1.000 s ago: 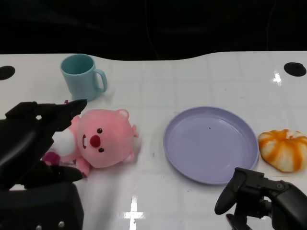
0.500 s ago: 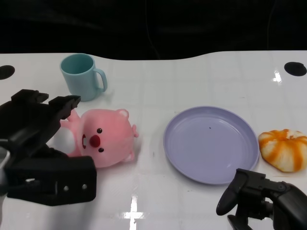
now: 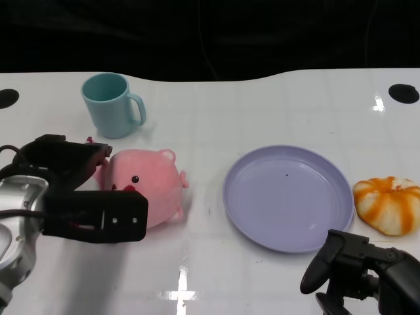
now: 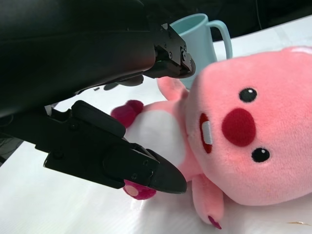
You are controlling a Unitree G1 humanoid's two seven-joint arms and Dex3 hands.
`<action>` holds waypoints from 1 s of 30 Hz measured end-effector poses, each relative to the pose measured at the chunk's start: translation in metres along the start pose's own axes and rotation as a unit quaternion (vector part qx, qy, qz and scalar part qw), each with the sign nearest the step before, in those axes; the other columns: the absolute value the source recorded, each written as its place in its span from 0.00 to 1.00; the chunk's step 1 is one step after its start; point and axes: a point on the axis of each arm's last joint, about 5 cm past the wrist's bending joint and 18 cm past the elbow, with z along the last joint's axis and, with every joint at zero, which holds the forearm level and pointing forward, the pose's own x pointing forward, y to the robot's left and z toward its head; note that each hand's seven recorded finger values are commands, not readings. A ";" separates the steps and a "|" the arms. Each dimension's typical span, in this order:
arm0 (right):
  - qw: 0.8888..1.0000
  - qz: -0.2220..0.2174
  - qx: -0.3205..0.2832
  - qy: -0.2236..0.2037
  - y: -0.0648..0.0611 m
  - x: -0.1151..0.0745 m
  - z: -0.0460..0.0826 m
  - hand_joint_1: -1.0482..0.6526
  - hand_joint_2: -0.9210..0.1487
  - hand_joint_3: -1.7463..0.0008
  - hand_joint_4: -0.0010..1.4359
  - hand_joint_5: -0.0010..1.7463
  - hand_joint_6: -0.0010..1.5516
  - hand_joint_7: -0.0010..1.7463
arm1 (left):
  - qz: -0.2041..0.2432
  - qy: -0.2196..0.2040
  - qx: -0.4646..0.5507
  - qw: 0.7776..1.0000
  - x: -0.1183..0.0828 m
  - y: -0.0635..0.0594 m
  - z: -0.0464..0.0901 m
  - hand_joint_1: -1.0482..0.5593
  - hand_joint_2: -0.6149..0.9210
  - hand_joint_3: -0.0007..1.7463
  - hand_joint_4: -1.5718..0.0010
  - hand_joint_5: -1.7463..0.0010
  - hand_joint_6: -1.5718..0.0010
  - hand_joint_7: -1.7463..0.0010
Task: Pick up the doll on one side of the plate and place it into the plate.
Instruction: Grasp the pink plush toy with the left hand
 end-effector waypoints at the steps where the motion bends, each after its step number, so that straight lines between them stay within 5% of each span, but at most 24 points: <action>1: 1.000 0.000 0.000 0.000 0.000 0.000 0.000 0.55 0.28 0.42 0.44 0.97 0.35 0.79 | -0.004 0.000 0.000 1.000 0.003 0.000 0.001 0.20 1.00 0.00 0.98 0.81 0.85 1.00; 16: 1.000 -0.003 -0.002 0.004 0.002 -0.004 0.001 0.53 0.29 0.42 0.44 0.97 0.36 0.79 | -0.088 0.037 -0.042 0.995 0.046 -0.018 0.017 0.25 1.00 0.00 0.86 0.94 0.78 0.99; 20: 1.000 -0.002 -0.002 0.001 0.002 -0.005 0.002 0.52 0.29 0.42 0.43 0.97 0.35 0.79 | -0.091 0.037 -0.061 0.993 0.049 -0.026 0.019 0.27 1.00 0.00 0.81 0.94 0.70 0.97; 26: 1.000 -0.002 0.000 -0.002 0.002 -0.006 0.004 0.52 0.29 0.43 0.43 0.97 0.36 0.79 | -0.076 0.034 -0.072 0.994 0.053 -0.034 0.023 0.34 1.00 0.01 0.57 0.92 0.46 0.97; 27: 1.000 -0.002 0.000 -0.002 0.002 -0.006 0.004 0.52 0.29 0.43 0.44 0.97 0.36 0.79 | -0.070 0.031 -0.078 0.994 0.053 -0.035 0.023 0.39 1.00 0.01 0.50 0.88 0.39 0.95; 30: 1.000 -0.002 0.000 -0.002 0.002 -0.006 0.004 0.52 0.29 0.43 0.44 0.97 0.36 0.79 | -0.043 0.016 -0.091 0.995 0.051 -0.042 0.022 0.44 1.00 0.01 0.51 0.55 0.26 0.96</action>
